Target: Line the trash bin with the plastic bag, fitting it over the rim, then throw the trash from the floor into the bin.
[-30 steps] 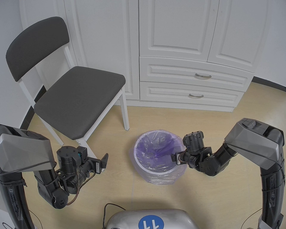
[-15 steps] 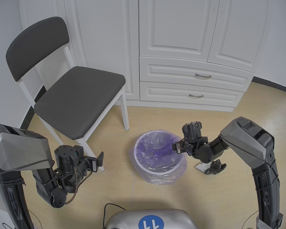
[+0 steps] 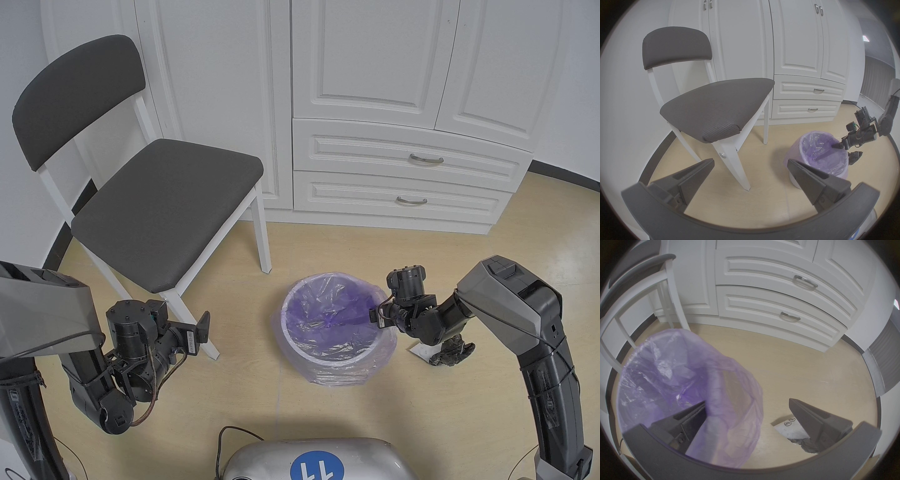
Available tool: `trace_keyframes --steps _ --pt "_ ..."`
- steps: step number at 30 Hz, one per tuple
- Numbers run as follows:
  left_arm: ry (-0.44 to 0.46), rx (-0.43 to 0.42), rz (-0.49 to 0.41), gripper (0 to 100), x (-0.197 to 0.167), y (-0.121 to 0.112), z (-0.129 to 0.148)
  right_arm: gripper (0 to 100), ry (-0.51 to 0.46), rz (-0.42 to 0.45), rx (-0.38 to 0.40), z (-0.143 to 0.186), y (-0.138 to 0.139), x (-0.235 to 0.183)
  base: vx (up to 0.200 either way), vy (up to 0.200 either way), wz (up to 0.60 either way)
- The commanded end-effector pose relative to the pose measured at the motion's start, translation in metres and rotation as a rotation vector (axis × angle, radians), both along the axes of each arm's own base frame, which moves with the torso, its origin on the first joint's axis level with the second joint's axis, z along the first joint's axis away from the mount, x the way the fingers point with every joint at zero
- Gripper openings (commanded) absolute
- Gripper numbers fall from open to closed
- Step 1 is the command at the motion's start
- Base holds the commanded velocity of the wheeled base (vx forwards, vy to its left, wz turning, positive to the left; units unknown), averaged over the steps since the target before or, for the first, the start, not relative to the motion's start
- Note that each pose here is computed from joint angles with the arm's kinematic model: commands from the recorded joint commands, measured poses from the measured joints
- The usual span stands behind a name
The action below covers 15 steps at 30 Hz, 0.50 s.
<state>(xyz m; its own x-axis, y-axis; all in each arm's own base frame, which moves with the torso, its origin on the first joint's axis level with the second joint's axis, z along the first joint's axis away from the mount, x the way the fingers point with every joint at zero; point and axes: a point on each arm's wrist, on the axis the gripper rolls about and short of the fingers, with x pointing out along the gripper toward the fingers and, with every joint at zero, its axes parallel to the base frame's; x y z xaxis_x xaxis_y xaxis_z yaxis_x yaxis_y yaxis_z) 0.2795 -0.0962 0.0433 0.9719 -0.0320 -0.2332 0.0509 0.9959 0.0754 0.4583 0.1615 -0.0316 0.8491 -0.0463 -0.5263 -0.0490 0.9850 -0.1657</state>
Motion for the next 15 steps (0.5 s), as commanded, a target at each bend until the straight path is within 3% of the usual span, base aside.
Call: trace_keyframes --steps 1,15 --pt "0.001 0.0 0.004 100 0.001 0.001 -0.001 100 0.01 -0.005 -0.004 -0.006 -0.002 0.001 0.0 0.0 0.0" --pt "-0.001 0.001 0.013 100 0.0 0.004 0.001 100 -0.042 0.039 0.074 0.045 0.028 -0.027 0.0 0.0 0.0"
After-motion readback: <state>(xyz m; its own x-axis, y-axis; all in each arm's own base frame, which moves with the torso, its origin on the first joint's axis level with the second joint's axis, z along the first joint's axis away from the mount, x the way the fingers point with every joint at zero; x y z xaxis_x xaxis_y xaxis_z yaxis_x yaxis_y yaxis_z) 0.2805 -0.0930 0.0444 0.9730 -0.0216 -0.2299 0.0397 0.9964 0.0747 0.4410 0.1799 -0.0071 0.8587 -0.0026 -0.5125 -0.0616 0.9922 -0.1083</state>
